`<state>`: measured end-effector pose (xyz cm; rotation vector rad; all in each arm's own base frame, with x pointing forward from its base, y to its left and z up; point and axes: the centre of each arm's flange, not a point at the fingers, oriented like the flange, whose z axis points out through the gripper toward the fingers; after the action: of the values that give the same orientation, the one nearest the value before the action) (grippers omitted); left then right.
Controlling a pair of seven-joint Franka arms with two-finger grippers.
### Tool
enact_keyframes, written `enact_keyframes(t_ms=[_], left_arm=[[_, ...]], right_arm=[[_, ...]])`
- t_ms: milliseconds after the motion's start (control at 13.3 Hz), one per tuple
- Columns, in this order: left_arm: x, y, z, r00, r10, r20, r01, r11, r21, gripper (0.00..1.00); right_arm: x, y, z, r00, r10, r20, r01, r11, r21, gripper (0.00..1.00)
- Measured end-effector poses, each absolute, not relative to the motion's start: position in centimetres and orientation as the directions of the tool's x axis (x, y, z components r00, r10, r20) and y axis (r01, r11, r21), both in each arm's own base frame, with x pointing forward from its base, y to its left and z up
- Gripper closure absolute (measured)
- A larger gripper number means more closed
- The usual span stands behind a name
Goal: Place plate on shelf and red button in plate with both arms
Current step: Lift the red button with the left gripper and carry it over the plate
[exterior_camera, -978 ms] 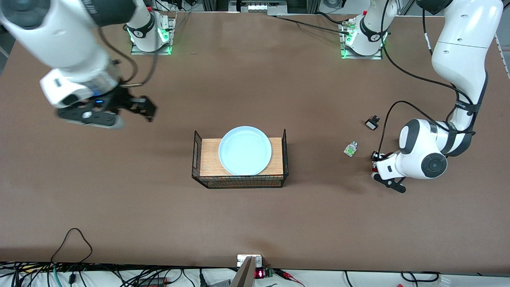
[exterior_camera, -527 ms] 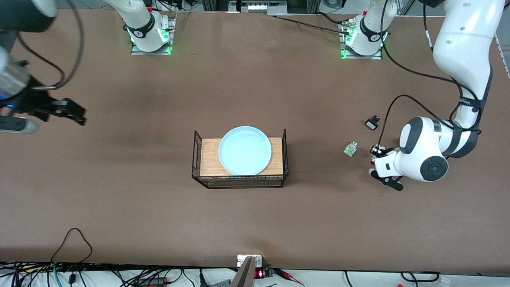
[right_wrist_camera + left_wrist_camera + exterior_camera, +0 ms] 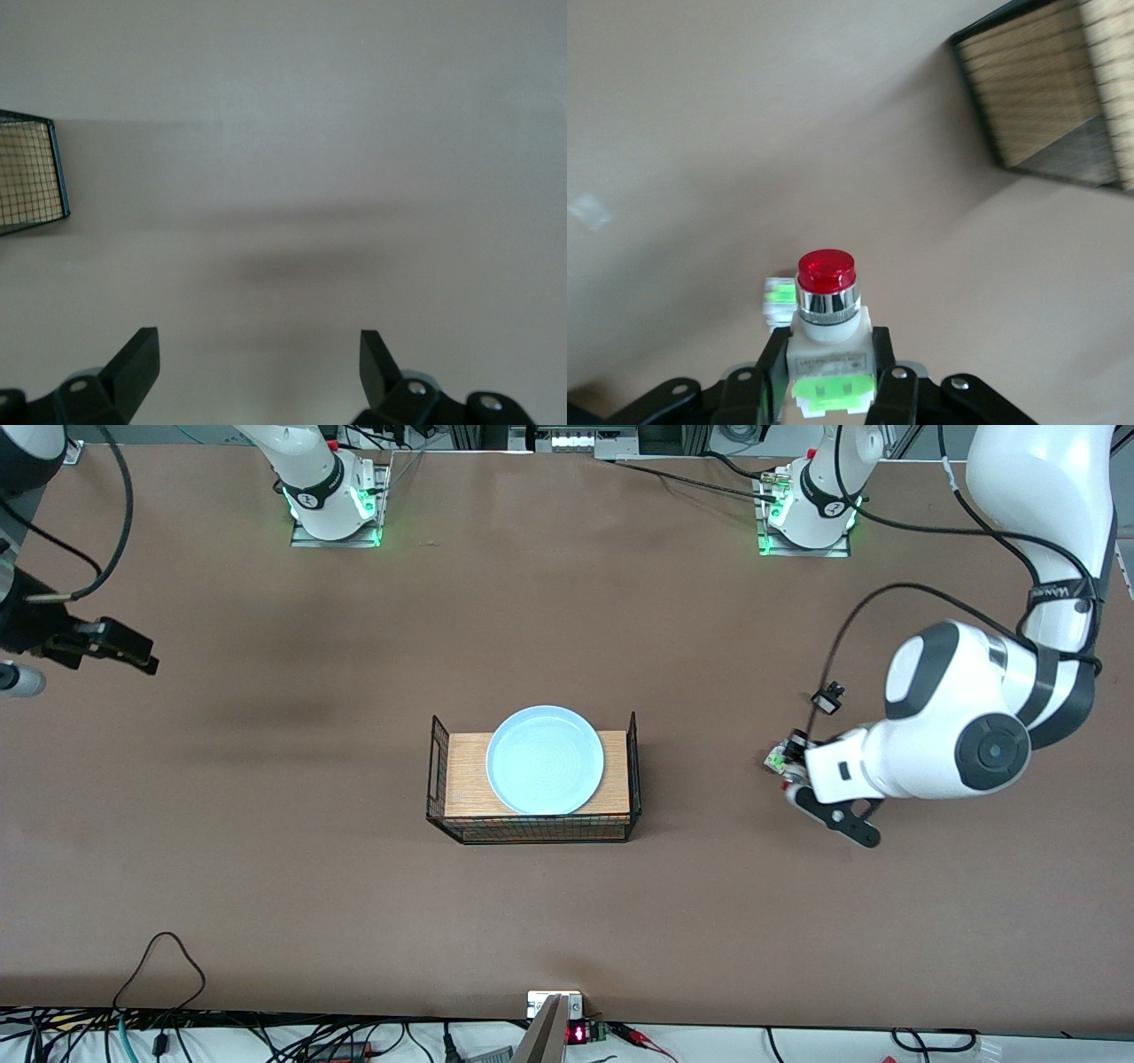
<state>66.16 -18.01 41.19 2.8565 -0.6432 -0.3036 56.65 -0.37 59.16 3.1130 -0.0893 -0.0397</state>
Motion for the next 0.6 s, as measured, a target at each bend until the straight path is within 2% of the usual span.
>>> enact_keyframes(t_ms=[376,602], left_arm=[[62.8,-28.8,48.9,0.961,-0.218,-0.171,-0.144,-0.919,0.367,0.59],[61.9,-32.5,51.5,0.975,-0.167,-0.149,-0.088,-0.898,0.432,0.59]], right_arm=[[55.7,-0.4,60.5,0.998,-0.055,-0.015,-0.054,-0.998,0.025,0.00],[55.7,0.4,60.2,0.999,-0.031,-0.025,-0.031,-0.999,0.026,0.00]])
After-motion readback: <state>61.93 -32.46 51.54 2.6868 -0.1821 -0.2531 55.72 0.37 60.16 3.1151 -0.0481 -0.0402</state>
